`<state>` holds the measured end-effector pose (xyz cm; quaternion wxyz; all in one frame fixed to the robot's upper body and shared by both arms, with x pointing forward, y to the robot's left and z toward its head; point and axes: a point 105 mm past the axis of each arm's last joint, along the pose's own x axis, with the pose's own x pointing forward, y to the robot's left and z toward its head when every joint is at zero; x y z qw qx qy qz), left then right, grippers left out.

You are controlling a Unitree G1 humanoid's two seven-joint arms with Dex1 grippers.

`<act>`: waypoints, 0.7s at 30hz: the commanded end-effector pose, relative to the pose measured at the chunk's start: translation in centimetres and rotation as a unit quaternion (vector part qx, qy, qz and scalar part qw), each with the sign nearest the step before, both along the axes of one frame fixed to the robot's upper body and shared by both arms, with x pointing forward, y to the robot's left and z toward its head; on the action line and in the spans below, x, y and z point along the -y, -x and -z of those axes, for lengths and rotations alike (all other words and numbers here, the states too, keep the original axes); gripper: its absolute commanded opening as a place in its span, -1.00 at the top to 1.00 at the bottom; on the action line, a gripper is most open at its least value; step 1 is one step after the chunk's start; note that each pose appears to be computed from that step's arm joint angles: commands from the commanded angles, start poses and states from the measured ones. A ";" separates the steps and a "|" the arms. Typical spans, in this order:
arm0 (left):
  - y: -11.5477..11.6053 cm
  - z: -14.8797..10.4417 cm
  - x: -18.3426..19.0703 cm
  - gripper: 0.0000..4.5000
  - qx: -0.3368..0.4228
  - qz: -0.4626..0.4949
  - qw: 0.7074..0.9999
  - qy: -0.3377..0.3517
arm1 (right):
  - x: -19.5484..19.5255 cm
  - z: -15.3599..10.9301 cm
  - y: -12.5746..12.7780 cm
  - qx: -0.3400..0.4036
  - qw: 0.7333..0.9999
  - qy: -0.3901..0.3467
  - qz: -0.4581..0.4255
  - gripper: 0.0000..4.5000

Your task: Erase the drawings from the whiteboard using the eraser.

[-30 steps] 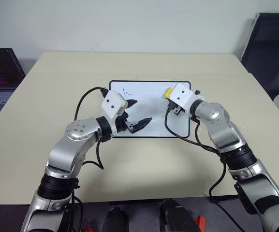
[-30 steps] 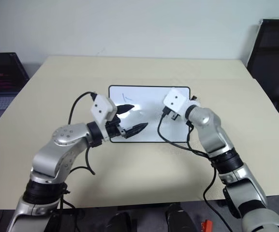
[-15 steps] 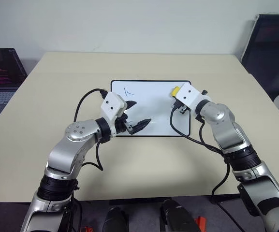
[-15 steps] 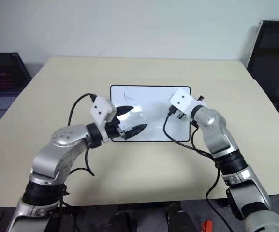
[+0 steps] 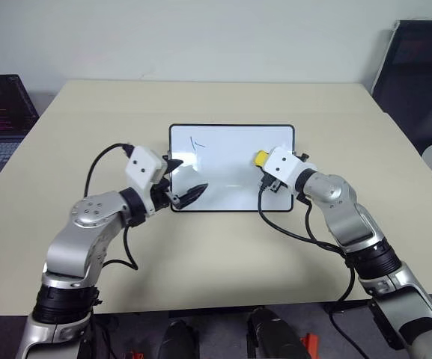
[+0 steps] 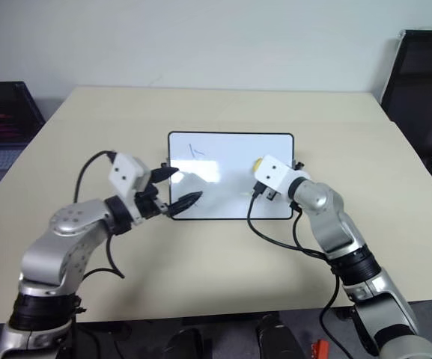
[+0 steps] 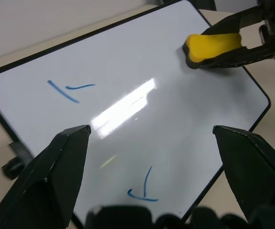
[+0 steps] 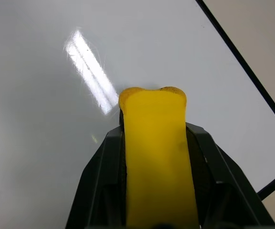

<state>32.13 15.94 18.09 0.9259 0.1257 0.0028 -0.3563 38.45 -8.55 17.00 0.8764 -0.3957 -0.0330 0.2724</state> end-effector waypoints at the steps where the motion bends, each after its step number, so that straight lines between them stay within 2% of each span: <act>1: 0.8 -1.6 -1.8 -1.00 0.034 -0.005 0.999 0.004 | -0.4 -3.1 1.5 0.025 0.992 -0.122 -0.022 0.42; 2: 0.9 -1.6 -2.6 -1.00 0.038 -0.017 0.999 0.006 | -0.6 -3.5 2.3 0.011 0.984 -0.173 -0.033 0.42; 4: 1.0 -1.6 -3.6 -1.00 0.043 -0.036 0.998 0.013 | -0.8 -3.8 3.5 -0.003 0.973 -0.224 -0.049 0.42; 7: 1.4 -1.0 -4.9 -1.00 0.037 -0.072 0.996 0.045 | -1.2 -2.7 6.6 -0.028 0.964 -0.252 -0.081 0.42; 10: 1.7 -0.9 -5.1 -1.00 0.042 -0.085 0.993 0.065 | -1.1 -1.8 8.4 -0.047 0.956 -0.274 -0.092 0.42; 15: 2.2 -0.3 -5.2 -1.00 0.040 -0.090 0.993 0.058 | -1.0 -1.1 9.1 -0.053 0.956 -0.273 -0.093 0.42; 21: 2.0 -0.7 -5.7 -1.00 0.055 -0.103 0.992 0.052 | -1.2 -1.5 8.6 -0.040 0.959 -0.261 -0.105 0.42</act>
